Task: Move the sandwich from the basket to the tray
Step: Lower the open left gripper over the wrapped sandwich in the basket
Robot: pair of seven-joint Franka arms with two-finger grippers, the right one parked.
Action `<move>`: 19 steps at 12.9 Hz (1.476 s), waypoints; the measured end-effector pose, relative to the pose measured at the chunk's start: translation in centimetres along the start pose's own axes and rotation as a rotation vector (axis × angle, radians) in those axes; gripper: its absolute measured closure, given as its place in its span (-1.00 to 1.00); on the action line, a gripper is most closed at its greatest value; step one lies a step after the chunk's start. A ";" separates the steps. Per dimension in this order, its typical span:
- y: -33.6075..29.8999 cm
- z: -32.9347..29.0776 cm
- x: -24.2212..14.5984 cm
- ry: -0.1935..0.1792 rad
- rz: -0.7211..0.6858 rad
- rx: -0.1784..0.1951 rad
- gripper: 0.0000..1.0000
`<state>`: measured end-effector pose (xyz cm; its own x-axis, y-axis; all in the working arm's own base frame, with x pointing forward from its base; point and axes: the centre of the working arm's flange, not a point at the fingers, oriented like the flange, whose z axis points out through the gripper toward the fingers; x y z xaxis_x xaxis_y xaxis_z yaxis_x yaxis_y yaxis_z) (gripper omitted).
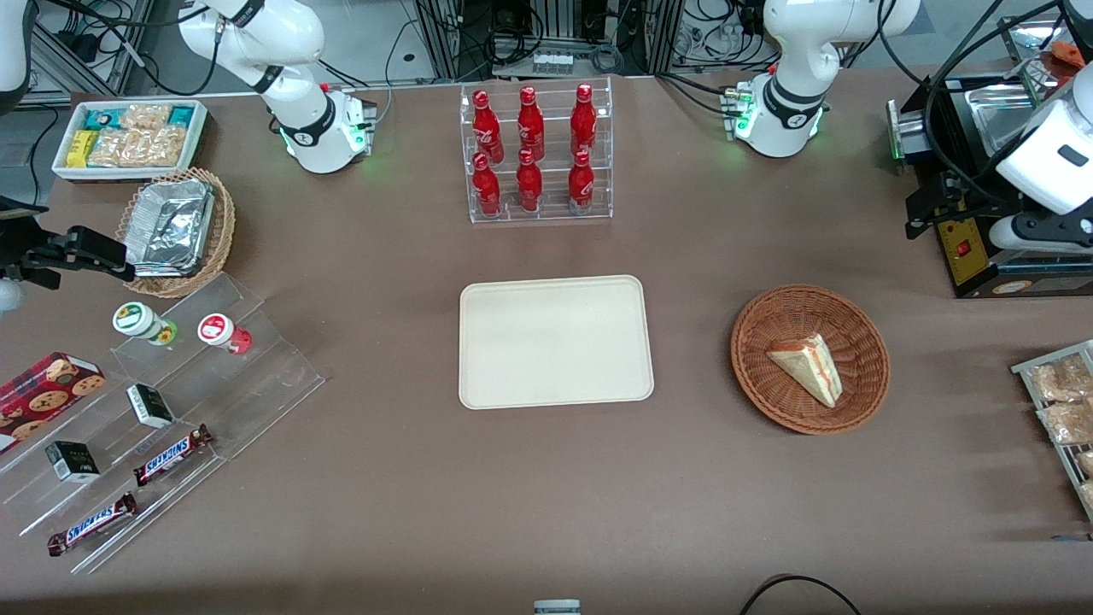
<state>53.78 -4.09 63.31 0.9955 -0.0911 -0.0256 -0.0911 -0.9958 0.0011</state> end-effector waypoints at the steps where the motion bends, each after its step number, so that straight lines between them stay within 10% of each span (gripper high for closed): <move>1: 0.0 0.1 0.1 -0.001 0.000 0.000 -1.00; 11: -0.3 10.4 1.9 -0.051 -0.093 0.015 -1.00; 19: 0.1 22.3 2.3 0.009 -0.508 0.010 -1.00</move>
<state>55.52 -4.34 40.99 0.9145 0.4044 -0.0121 0.4042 -0.9145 -0.0193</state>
